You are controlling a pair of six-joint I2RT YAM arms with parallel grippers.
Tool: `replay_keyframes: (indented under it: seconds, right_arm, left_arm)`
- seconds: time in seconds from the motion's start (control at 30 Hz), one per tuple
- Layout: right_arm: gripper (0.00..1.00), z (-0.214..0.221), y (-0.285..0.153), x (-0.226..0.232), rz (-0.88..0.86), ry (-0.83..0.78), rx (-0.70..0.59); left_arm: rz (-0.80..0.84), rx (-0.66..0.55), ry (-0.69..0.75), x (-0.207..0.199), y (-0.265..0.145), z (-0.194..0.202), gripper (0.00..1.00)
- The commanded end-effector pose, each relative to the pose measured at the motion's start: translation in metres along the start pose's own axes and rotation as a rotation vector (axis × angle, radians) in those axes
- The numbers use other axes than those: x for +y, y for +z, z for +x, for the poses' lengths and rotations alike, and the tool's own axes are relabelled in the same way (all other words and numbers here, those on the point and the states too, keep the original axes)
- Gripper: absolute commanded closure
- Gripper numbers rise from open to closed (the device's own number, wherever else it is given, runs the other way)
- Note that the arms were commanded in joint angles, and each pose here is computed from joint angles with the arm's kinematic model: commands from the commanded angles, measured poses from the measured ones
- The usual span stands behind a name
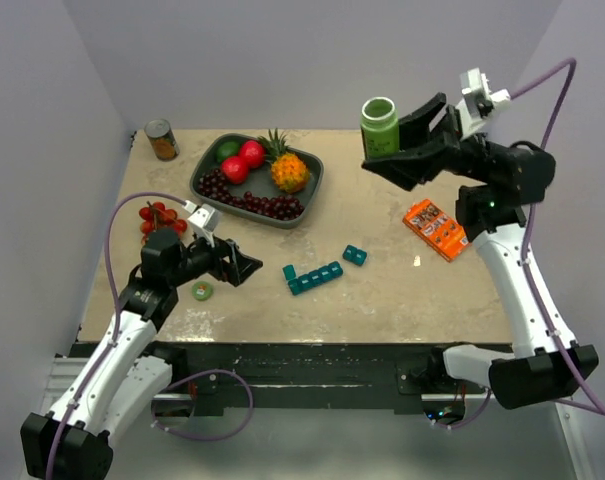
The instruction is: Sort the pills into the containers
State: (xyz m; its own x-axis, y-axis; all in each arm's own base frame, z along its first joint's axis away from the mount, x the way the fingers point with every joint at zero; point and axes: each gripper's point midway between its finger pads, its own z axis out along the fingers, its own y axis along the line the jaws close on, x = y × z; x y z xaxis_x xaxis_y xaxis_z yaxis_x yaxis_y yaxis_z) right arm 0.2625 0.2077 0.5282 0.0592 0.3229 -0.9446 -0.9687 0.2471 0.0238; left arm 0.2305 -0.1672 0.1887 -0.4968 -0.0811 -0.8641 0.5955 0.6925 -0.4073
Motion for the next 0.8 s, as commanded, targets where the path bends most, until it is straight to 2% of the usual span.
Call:
replay_keyframes:
  seconds: [0.0,0.03,0.07,0.1,0.13,0.17,0.2,0.23,0.27,0.3,0.33,0.37,0.4,0.43,0.47,0.53,0.57,0.63,0.67,0.77]
  right_arm:
    - [1.0,-0.05,-0.044,0.141,-0.36,-0.367,-0.063]
    - [1.0,-0.062,-0.036,0.093,-0.165,-0.111,-0.067]
    - [1.0,-0.09,-0.035,0.05,0.033,-0.179,-0.149]
    - [1.0,-0.084,-0.039,0.006,0.193,-0.089,-0.116]
    - [1.0,-0.07,-0.04,-0.003,0.234,-0.015,-0.07]
    - [1.0,-0.051,-0.036,0.007,0.161,0.098,-0.069]
    - [1.0,-0.036,-0.029,0.06,-0.047,0.091,-0.018]
    - [1.0,-0.04,-0.033,0.106,-0.216,-0.118,-0.059]
    - [1.0,-0.012,-0.04,0.112,-0.256,-0.095,-0.002]
    - [1.0,0.008,-0.047,0.12,-0.301,-0.135,0.067]
    - [1.0,0.025,-0.053,0.115,-0.279,-0.081,0.129]
    - [1.0,0.044,-0.054,0.088,-0.247,-0.225,0.15]
    - [1.0,0.057,-0.054,0.068,-0.198,-0.266,0.184]
    - [1.0,0.13,-0.078,0.038,0.02,0.046,0.396]
    - [1.0,0.145,-0.081,0.031,-0.025,-0.188,0.464]
    - [1.0,0.179,-0.087,0.02,0.04,-0.161,0.552]
    - [1.0,0.198,-0.093,0.017,-0.011,-0.231,0.608]
    - [1.0,0.227,-0.103,0.015,0.002,-0.199,0.723]
    - [1.0,0.249,-0.1,0.023,-0.074,-0.219,0.779]
    - [1.0,0.295,-0.105,0.032,-0.138,-0.203,0.906]
  left_arm:
    - [0.065,-0.07,0.085,-0.011,-0.001,-0.016,0.04]
    - [0.072,-0.073,0.091,-0.012,-0.001,-0.016,0.04]
    - [0.082,-0.074,0.091,-0.014,-0.001,-0.016,0.04]
    - [0.089,-0.084,0.099,-0.015,-0.002,-0.019,0.04]
    - [0.097,-0.08,0.102,-0.017,-0.001,-0.018,0.04]
    - [0.104,-0.087,0.118,-0.018,-0.003,-0.019,0.04]
    - [0.111,-0.09,0.129,-0.02,-0.003,-0.02,0.04]
    - [0.119,-0.094,0.138,-0.021,-0.004,-0.019,0.04]
    - [0.125,-0.116,0.167,-0.023,-0.006,-0.023,0.04]
    - [0.121,-0.124,0.18,-0.022,-0.006,-0.024,0.04]
    - [0.113,-0.13,0.188,-0.02,-0.006,-0.025,0.04]
    - [0.083,-0.137,0.189,-0.015,-0.005,-0.027,0.04]
    - [0.066,-0.139,0.184,-0.012,-0.005,-0.028,0.04]
    - [0.049,-0.146,0.178,-0.01,-0.004,-0.032,0.04]
    - [0.001,-0.136,0.134,-0.001,-0.002,-0.03,0.04]
    - [-0.053,-0.131,0.082,0.009,0.0,-0.029,0.05]
    - [-0.065,-0.114,0.024,0.012,0.003,-0.024,0.07]
    - [-0.078,-0.072,-0.041,0.019,0.01,-0.011,0.12]
    - [-0.084,-0.051,-0.08,0.02,0.013,-0.005,0.13]
    - [-0.137,0.054,-0.118,0.034,0.018,0.015,0.18]
